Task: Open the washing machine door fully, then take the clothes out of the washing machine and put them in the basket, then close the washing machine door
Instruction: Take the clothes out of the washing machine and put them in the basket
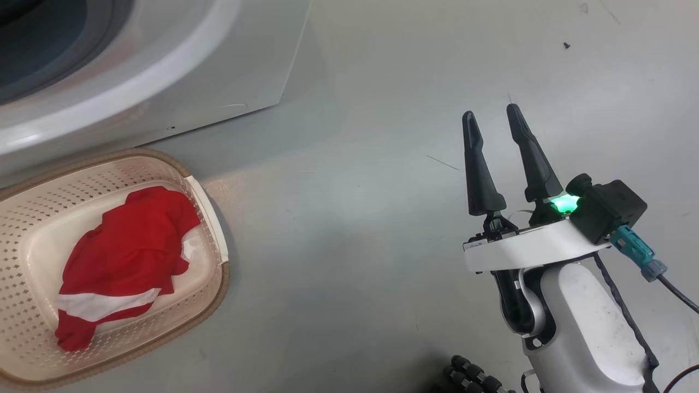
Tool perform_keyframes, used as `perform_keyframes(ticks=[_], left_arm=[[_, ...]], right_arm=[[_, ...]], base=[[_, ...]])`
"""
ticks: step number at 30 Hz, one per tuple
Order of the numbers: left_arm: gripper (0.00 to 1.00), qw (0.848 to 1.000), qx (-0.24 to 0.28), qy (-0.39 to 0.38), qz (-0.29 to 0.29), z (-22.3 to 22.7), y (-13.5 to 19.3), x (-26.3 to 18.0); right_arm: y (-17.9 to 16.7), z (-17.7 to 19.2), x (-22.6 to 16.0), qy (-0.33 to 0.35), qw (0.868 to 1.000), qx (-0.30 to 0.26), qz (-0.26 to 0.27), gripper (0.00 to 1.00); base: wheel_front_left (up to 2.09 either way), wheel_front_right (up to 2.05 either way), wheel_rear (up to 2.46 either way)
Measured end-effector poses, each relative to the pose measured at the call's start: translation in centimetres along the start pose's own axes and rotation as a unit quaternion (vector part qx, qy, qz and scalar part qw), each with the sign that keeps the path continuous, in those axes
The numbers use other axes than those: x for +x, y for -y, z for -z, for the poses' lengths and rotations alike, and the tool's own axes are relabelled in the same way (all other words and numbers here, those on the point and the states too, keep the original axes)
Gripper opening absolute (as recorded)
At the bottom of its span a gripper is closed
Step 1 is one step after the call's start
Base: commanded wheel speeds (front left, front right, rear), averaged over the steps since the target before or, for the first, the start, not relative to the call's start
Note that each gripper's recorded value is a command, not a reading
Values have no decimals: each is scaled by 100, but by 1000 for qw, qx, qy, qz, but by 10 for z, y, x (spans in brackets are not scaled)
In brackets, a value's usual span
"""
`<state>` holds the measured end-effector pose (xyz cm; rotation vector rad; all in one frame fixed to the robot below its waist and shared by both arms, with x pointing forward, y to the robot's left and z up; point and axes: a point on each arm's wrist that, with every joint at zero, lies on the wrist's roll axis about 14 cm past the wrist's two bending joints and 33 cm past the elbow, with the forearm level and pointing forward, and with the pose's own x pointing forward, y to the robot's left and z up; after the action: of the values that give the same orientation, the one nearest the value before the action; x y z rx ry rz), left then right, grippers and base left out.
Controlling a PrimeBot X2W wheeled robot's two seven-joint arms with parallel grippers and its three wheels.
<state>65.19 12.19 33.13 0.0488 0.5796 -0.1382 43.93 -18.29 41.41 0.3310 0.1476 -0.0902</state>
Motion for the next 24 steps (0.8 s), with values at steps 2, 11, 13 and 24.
perform_keyframes(ticks=[2, 11, 13, 24], left_arm=[[0, 1000, -8, 17, 0, -6, 0, -1], [0, 993, -29, 112, -2, -41, -1, -14], [0, 989, -38, 144, 1, -52, 2, -21], [0, 965, -74, 250, 13, -85, 14, -60]], right_arm=[[0, 0, 1, 0, 1000, 0, 0, 100], [-5, -2, 5, 6, 1000, -5, -9, 100], [-6, -4, 6, 9, 1000, -9, -12, 100], [-10, -14, 6, 23, 999, -26, -20, 100]], base=[[0, 0, 0], [0, 0, 0], [0, 0, 0], [0, 0, 0]])
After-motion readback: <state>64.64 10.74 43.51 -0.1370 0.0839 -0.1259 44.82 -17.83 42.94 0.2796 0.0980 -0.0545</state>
